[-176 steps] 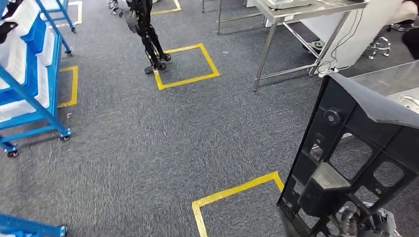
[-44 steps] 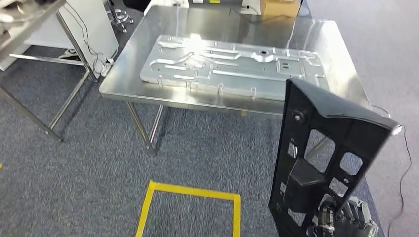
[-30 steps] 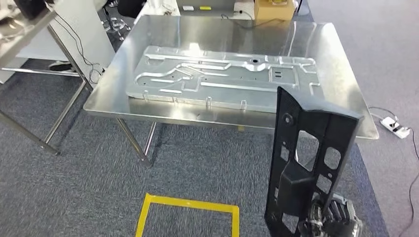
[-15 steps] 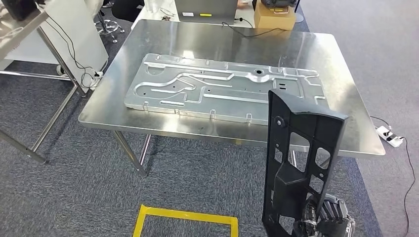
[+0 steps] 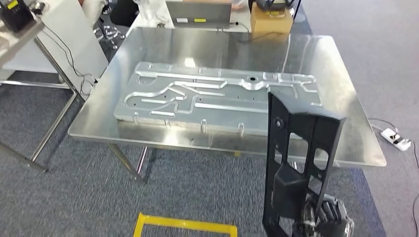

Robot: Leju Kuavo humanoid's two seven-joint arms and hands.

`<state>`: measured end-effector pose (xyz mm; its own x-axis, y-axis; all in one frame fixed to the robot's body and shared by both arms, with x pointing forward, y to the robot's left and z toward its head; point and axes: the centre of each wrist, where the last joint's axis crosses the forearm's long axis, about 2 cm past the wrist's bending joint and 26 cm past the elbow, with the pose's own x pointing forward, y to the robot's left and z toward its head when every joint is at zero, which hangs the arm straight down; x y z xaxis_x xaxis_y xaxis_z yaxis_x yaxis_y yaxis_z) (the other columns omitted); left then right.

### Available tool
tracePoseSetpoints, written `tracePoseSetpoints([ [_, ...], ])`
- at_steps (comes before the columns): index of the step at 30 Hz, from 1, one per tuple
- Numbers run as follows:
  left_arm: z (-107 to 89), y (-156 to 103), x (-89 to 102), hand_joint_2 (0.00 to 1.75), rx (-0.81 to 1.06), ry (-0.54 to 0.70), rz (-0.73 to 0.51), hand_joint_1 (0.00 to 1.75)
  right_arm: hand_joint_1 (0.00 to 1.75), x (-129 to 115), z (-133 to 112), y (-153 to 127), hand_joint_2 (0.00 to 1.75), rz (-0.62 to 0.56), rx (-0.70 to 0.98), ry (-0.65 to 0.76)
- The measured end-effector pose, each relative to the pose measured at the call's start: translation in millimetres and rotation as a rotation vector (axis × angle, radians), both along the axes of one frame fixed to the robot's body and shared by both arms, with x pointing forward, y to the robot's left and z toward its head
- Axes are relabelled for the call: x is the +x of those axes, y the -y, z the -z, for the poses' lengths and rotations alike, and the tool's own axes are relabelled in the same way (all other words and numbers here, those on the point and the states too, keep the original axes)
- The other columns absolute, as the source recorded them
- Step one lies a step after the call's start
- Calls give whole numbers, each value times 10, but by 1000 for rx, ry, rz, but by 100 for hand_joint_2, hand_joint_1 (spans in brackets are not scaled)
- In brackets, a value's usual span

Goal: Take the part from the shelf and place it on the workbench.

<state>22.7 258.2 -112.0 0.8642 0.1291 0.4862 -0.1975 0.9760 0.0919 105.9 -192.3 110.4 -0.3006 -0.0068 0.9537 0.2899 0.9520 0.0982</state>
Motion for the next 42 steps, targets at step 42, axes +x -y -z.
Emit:
tracePoseSetpoints([
  [42, 9, -102, -30, 0, -10, -1, 10, 0, 175, 309, -183, 330, 175, 193, -342, -14],
])
